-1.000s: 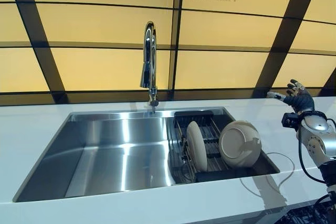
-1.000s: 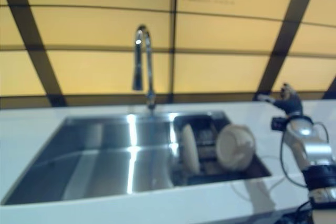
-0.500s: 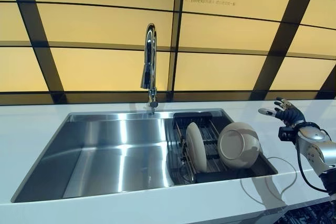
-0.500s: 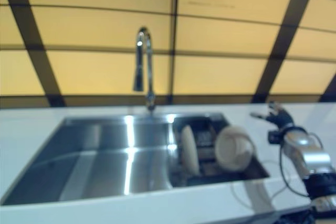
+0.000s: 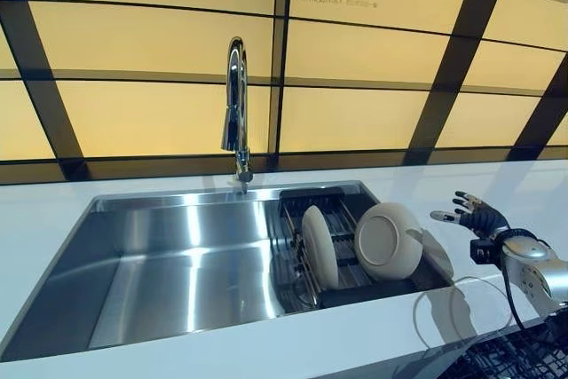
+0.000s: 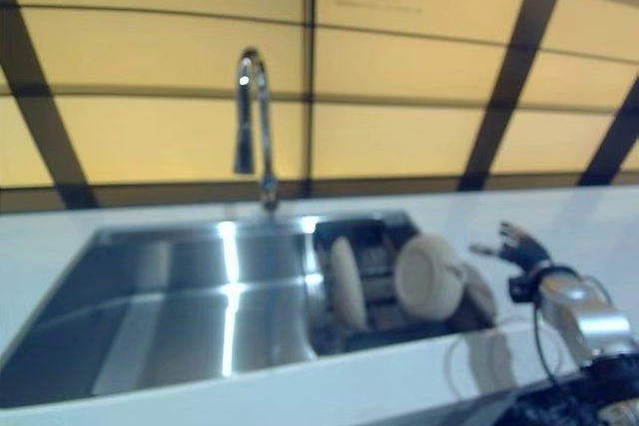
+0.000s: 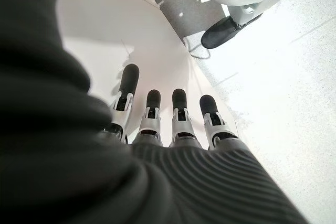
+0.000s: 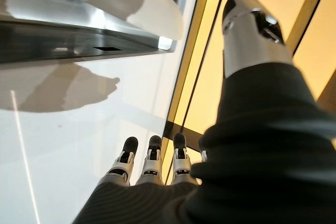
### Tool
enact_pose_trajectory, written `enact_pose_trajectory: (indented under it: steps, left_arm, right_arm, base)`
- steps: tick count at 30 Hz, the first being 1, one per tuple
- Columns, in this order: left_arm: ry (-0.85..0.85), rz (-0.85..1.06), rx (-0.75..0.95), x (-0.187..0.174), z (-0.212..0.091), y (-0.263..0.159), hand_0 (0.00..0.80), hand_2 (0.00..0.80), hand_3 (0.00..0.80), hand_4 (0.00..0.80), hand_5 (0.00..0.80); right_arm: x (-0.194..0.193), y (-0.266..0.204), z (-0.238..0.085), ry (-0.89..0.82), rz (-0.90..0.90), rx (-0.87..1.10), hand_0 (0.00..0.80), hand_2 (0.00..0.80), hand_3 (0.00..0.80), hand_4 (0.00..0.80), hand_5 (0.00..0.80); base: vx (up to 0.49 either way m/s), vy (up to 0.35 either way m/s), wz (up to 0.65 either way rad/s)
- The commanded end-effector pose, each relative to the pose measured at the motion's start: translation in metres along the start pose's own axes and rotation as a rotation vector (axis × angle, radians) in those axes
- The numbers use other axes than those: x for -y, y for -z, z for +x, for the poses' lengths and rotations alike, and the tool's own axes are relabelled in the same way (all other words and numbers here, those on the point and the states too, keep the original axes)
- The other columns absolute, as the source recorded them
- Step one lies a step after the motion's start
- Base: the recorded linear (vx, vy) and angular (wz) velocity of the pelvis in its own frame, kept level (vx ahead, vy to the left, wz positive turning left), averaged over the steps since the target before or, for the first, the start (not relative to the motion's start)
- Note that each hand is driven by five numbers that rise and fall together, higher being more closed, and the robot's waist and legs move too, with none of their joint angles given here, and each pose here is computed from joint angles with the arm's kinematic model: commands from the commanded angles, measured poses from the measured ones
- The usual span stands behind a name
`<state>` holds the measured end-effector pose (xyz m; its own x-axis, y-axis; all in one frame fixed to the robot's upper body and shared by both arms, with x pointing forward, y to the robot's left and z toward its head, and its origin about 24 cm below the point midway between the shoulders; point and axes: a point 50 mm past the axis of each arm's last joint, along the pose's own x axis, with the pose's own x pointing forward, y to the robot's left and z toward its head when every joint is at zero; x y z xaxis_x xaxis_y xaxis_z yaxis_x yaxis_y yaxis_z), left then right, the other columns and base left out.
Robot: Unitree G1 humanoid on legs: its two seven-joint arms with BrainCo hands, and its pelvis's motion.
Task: Take plates into dishwasher
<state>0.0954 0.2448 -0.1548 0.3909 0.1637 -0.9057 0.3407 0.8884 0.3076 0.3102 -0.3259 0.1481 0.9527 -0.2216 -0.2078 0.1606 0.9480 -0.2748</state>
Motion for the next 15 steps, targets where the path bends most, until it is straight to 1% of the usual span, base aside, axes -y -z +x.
enact_pose_trajectory:
  steps: [1,15]
  left_arm:
    - [-0.064,0.022,0.033,-0.024,0.002,-0.013,0.000,0.000,0.000,0.000,0.000]
    - [-0.060,0.026,0.039,-0.024,0.003,-0.016,0.000,0.000,0.000,0.000,0.000]
  right_arm:
    - [-0.008,-0.025,-0.002,-0.034,-0.039,0.113,0.000,0.000,0.000,0.000,0.000]
    - [-0.027,-0.020,0.000,-0.124,-0.066,0.085,0.000,0.000,0.000,0.000,0.000]
  base:
    - [0.000,0.000,0.00]
    - [0.000,0.000,0.00]
